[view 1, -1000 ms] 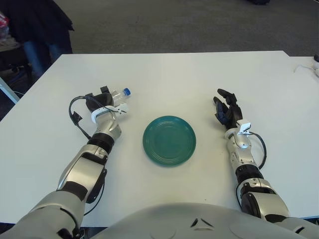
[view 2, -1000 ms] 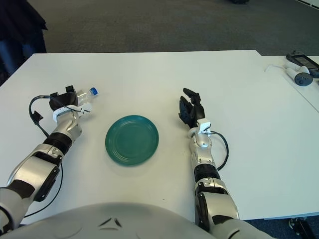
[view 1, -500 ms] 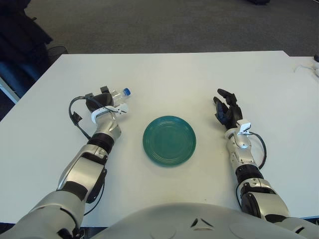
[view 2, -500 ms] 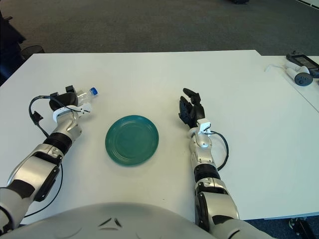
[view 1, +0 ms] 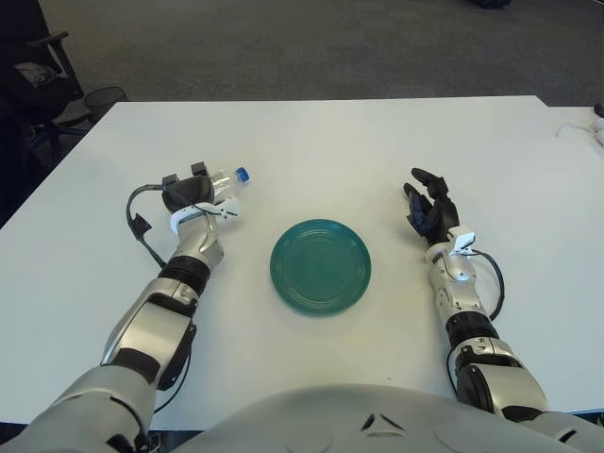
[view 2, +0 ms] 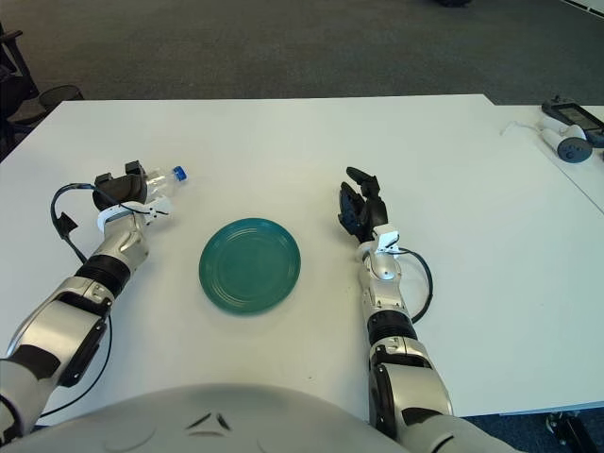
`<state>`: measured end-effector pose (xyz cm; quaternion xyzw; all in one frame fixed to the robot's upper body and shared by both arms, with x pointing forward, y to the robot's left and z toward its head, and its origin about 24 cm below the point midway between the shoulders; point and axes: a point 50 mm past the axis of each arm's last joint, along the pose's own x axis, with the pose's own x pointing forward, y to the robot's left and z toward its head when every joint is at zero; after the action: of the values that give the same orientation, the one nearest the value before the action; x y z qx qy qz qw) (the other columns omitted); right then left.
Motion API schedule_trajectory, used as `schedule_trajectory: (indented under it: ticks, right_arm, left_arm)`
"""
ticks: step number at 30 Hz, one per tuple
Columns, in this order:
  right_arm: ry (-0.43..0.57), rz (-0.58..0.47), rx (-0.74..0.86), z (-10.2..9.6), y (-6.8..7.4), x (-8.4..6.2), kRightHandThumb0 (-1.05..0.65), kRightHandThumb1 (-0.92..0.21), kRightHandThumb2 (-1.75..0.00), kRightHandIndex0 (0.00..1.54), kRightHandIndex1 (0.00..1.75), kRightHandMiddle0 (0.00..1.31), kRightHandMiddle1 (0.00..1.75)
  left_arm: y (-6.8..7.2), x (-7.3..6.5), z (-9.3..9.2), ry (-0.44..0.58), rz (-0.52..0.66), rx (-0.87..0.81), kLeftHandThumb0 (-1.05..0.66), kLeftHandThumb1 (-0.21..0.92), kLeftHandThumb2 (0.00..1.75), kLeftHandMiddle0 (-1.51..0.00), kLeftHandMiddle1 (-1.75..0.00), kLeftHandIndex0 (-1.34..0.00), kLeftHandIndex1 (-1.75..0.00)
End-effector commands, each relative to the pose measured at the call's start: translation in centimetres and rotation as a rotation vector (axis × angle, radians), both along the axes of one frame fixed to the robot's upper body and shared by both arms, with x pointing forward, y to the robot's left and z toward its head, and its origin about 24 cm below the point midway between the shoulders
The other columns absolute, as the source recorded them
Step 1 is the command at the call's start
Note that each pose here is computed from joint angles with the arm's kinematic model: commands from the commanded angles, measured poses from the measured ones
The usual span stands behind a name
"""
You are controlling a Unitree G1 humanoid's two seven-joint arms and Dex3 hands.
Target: Put the bottle into the plate.
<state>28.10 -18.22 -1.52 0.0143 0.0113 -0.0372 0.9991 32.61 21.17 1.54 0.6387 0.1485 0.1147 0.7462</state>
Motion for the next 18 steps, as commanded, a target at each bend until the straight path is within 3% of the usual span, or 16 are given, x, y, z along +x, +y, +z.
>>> schedule_trajectory:
  ticks: [1,2,3,7,9,13,18]
  right_arm:
    - [0.381,-0.048,0.055,-6.9,-0.4,-5.3,-0.55,-0.87,-0.62,0.43,0.02,0.0,0.77]
    - [0.382,-0.048,0.053,-6.9,-0.4,-5.3,-0.55,-0.87,-0.62,0.43,0.02,0.0,0.77]
    - [0.383,-0.048,0.051,-6.9,-0.4,-5.3,-0.56,-0.87,-0.62,0.43,0.02,0.0,0.77]
    - [0.386,-0.048,0.05,-6.9,-0.4,-5.3,-0.56,-0.88,-0.62,0.42,0.01,0.0,0.77]
    - [0.387,-0.049,0.05,-6.9,-0.4,-5.2,-0.56,-0.88,-0.61,0.43,0.01,0.0,0.77]
    - [0.388,-0.049,0.05,-6.9,-0.5,-5.2,-0.56,-0.88,-0.61,0.43,0.02,0.0,0.77]
    - [0.389,-0.048,0.049,-6.9,-0.7,-5.2,-0.56,-0.87,-0.61,0.43,0.02,0.0,0.77]
  left_arm:
    - [-0.7,-1.1,-0.4,0.026,-0.028,-0.095,-0.44,0.44,1.07,-0.74,-1.11,-0.59,-1.62]
    - [-0.8,-1.0,0.2,-0.007,-0.044,-0.104,-0.44,0.44,1.08,-0.74,-1.11,-0.59,-1.63]
    - [-0.9,-1.0,0.5,-0.043,-0.063,-0.114,-0.28,0.38,1.13,-0.73,-1.19,-0.59,-1.67]
    - [-1.0,-1.0,1.5,-0.164,-0.133,-0.16,-0.08,0.17,1.38,-0.82,-1.36,-0.63,-1.73]
    - [-1.3,-1.0,2.5,-0.242,-0.184,-0.206,-0.04,0.07,1.56,-0.82,-1.58,-0.64,-1.74]
    - [-2.5,-1.2,5.1,-0.384,-0.303,-0.331,-0.02,-0.03,1.67,-0.87,-1.65,-0.68,-1.74]
    - [-3.4,-1.7,6.1,-0.483,-0.383,-0.505,-0.01,-0.04,1.7,-0.88,-1.69,-0.67,-1.75]
